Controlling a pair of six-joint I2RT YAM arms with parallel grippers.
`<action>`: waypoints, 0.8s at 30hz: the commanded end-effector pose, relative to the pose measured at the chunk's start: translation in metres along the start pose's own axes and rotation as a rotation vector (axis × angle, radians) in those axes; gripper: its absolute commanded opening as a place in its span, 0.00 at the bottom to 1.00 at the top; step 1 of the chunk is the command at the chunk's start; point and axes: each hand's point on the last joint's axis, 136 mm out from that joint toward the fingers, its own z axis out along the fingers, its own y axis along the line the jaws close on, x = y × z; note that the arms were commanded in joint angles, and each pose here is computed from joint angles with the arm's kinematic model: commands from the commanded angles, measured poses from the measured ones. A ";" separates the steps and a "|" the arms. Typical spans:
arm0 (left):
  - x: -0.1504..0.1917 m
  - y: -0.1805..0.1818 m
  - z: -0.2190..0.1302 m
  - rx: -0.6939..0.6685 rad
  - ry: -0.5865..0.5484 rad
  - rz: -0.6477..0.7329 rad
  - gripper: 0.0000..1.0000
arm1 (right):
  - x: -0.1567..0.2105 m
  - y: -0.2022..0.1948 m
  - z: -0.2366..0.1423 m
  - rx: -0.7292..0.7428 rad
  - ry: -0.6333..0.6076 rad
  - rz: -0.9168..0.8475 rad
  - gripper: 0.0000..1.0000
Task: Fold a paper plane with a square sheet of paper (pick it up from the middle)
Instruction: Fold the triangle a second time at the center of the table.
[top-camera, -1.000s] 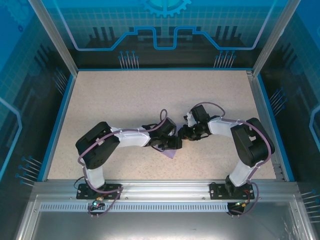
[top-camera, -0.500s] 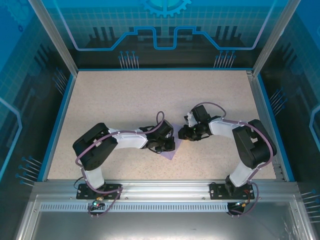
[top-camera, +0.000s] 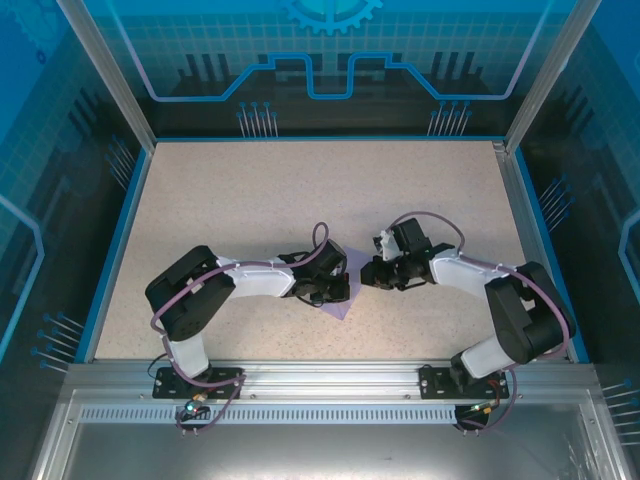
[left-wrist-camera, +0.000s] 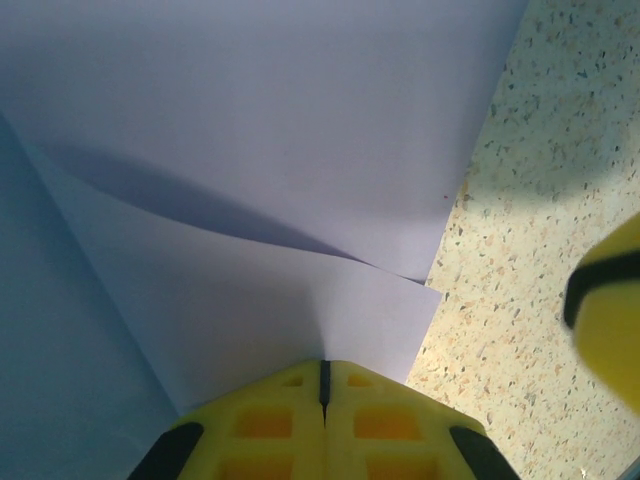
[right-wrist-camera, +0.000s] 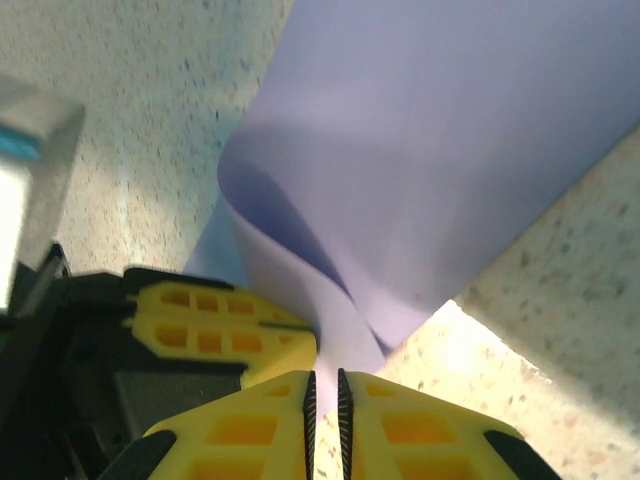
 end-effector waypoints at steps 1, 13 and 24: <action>0.003 0.021 -0.001 -0.069 -0.023 -0.021 0.05 | 0.008 0.010 0.002 -0.049 0.006 0.016 0.15; 0.001 0.026 -0.004 -0.076 -0.052 -0.042 0.05 | 0.007 0.019 0.021 -0.072 0.025 0.014 0.14; 0.003 0.030 -0.005 -0.086 -0.060 -0.053 0.05 | 0.005 0.016 0.036 -0.056 0.050 0.014 0.13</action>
